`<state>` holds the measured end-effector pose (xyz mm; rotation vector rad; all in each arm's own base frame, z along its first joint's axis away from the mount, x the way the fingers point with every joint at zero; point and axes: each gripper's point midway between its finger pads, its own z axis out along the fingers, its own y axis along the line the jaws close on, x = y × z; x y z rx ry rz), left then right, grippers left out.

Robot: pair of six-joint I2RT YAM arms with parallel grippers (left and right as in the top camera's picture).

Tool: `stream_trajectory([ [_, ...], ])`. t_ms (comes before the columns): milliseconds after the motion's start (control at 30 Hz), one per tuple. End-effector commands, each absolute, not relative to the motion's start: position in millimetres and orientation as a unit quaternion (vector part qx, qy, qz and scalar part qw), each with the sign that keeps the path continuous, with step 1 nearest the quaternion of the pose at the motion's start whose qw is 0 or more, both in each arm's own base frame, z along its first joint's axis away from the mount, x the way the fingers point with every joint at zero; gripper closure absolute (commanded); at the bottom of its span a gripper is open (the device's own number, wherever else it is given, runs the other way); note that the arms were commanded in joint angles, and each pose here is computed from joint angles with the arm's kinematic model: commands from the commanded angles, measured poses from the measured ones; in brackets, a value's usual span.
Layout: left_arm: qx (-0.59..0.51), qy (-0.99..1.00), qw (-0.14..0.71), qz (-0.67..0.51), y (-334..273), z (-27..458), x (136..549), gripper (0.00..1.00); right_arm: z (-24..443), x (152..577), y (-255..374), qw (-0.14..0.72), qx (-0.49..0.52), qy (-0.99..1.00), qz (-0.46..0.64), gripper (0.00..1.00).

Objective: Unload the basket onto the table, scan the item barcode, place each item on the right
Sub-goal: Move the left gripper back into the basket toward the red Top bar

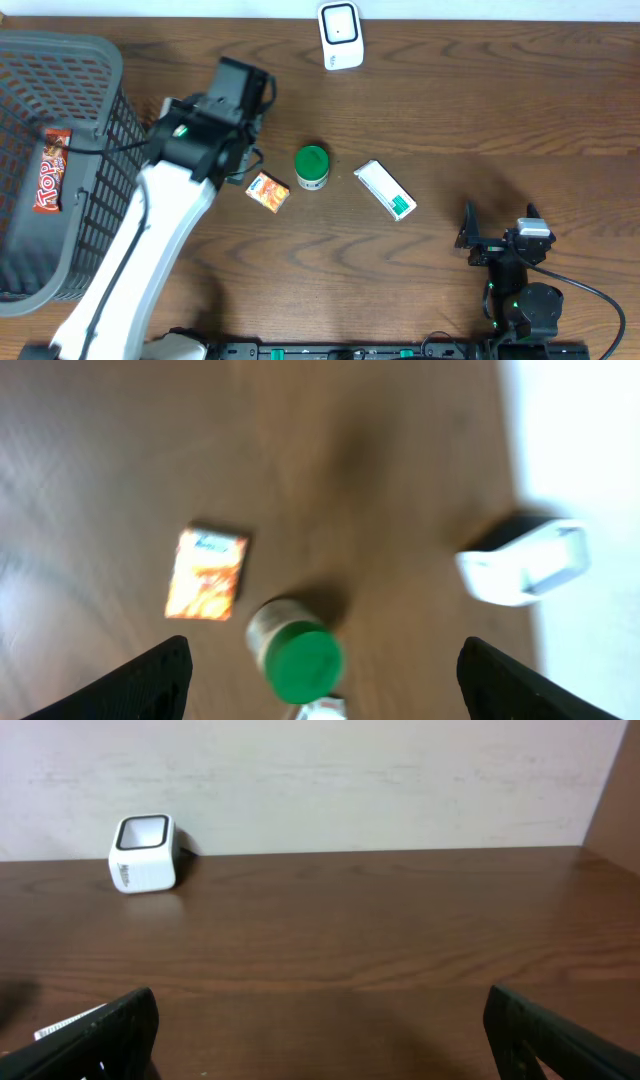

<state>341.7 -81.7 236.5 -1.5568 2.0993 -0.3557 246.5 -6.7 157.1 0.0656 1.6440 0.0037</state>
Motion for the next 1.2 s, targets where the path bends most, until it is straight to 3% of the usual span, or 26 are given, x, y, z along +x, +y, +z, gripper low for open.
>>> stream_trajectory([
  [0,-0.52,0.772,0.347,-0.115,-54,281,337,0.14,156,246,-5,0.679,0.031,0.733,0.007,0.01],
  [233,-0.427,0.754,0.484,-0.12,-29,360,326,0.09,156,246,-5,0.679,0.031,0.733,0.007,0.01],
  [733,-0.42,0.64,0.643,0.005,47,454,266,0.04,156,246,-5,0.679,0.031,0.733,0.007,0.01],
  [933,-0.42,0.606,0.673,0.064,72,479,255,0.03,156,246,-5,0.679,0.031,0.733,0.007,0.01],
  [1167,-0.464,0.584,0.652,0.134,114,470,244,0.03,156,246,-5,0.679,0.031,0.733,0.007,0.01],
])
